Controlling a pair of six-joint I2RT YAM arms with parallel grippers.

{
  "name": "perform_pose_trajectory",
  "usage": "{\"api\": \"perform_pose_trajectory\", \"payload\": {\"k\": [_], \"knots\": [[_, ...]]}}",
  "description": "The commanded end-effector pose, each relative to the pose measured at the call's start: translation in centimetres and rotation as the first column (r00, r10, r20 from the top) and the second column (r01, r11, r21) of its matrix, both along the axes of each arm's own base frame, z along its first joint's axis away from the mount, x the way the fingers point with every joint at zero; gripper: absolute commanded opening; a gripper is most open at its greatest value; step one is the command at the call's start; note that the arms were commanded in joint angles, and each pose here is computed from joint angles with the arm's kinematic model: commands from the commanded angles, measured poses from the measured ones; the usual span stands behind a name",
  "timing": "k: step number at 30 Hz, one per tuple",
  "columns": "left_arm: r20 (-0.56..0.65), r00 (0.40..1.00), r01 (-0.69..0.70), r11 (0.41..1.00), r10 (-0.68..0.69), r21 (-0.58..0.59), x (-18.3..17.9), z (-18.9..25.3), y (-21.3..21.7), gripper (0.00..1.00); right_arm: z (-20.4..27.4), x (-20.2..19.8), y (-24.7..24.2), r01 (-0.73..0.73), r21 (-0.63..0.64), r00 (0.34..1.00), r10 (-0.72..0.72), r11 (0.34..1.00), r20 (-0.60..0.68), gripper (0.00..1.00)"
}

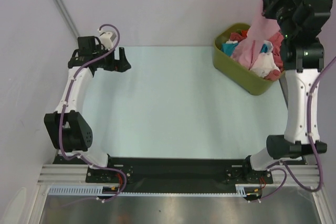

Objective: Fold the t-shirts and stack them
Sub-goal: Move the tshirt to the center of the board

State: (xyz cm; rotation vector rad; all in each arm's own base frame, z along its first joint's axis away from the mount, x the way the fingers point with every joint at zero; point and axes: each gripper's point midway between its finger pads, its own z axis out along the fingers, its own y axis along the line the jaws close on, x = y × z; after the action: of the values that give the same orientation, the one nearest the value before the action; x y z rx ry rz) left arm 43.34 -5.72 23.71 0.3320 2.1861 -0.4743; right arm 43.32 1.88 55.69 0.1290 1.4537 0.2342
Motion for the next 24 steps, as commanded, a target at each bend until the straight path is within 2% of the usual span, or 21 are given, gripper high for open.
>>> {"api": "perform_pose_trajectory", "payload": {"k": [1, 3, 7, 10, 12, 14, 17, 18, 19, 21, 22, 23, 24], "knots": [[0.117, 0.989, -0.086, 0.995, 0.091, -0.047, 0.3, 4.9, 1.5, 1.00, 10.1, -6.7, 9.8, -0.335, -0.056, 0.879, 0.333, 0.941, 0.342, 0.00], [0.144, 0.981, -0.121, 0.991, 0.127, -0.052, 0.2, 6.1, 3.1, 1.00, 11.5, -9.1, 14.4, -0.484, -0.045, 0.801, 0.463, 0.874, 0.378, 0.00], [0.196, 0.965, -0.168, 0.985, 0.174, -0.048, -0.3, 8.0, 5.7, 1.00, 14.1, -14.1, 22.2, -0.729, -0.100, 0.570, 0.681, 0.677, 0.460, 0.00], [0.223, 0.953, -0.206, 0.978, 0.207, -0.027, -0.8, 8.7, 7.6, 1.00, 16.4, -18.3, 24.4, -0.822, -0.121, 0.421, 0.738, 0.556, 0.528, 0.00], [0.228, 0.946, -0.229, 0.973, 0.228, -0.022, -0.9, 8.8, 8.7, 1.00, 16.5, -18.8, 24.9, -0.851, -0.109, 0.384, 0.752, 0.513, 0.536, 0.00], [0.224, 0.945, -0.241, 0.970, 0.238, -0.015, -1.1, 8.6, 9.4, 1.00, 16.8, -18.6, 24.4, -0.842, -0.090, 0.399, 0.726, 0.532, 0.561, 0.00], [0.224, 0.948, -0.234, 0.972, 0.228, 0.002, -1.0, 8.1, 9.6, 1.00, 12.4, -14.1, 25.4, -0.807, 0.025, 0.529, 0.704, 0.590, 0.474, 0.00], [0.223, 0.951, -0.220, 0.976, 0.214, 0.001, -1.1, 7.9, 9.4, 1.00, 11.5, -13.7, 25.3, -0.795, 0.046, 0.555, 0.695, 0.604, 0.458, 0.00], [0.211, 0.957, -0.203, 0.979, 0.198, 0.000, -1.1, 7.3, 9.1, 0.95, 7.2, -10.7, 26.1, -0.759, 0.113, 0.631, 0.683, 0.641, 0.368, 0.00], [0.192, 0.977, -0.091, 0.996, 0.093, -0.018, -1.8, 6.3, 7.3, 0.85, 3.5, -8.8, 26.0, -0.714, 0.180, 0.695, 0.657, 0.676, 0.290, 0.00], [0.166, 0.985, -0.053, 0.998, 0.056, -0.018, -2.1, 5.2, 6.6, 0.76, -2.0, -6.3, 26.5, -0.660, 0.233, 0.751, 0.638, 0.714, 0.171, 0.00], [0.100, 0.995, 0.007, 1.000, -0.006, -0.013, -2.9, 3.3, 5.0, 0.74, -4.3, -5.2, 26.2, -0.629, 0.276, 0.773, 0.623, 0.727, 0.120, 0.00], [0.083, 0.995, 0.052, 0.997, -0.056, 0.051, -3.2, 2.1, 4.7, 0.73, -7.2, -4.3, 26.1, -0.601, 0.302, 0.786, 0.615, 0.740, 0.060, 0.00]]}}
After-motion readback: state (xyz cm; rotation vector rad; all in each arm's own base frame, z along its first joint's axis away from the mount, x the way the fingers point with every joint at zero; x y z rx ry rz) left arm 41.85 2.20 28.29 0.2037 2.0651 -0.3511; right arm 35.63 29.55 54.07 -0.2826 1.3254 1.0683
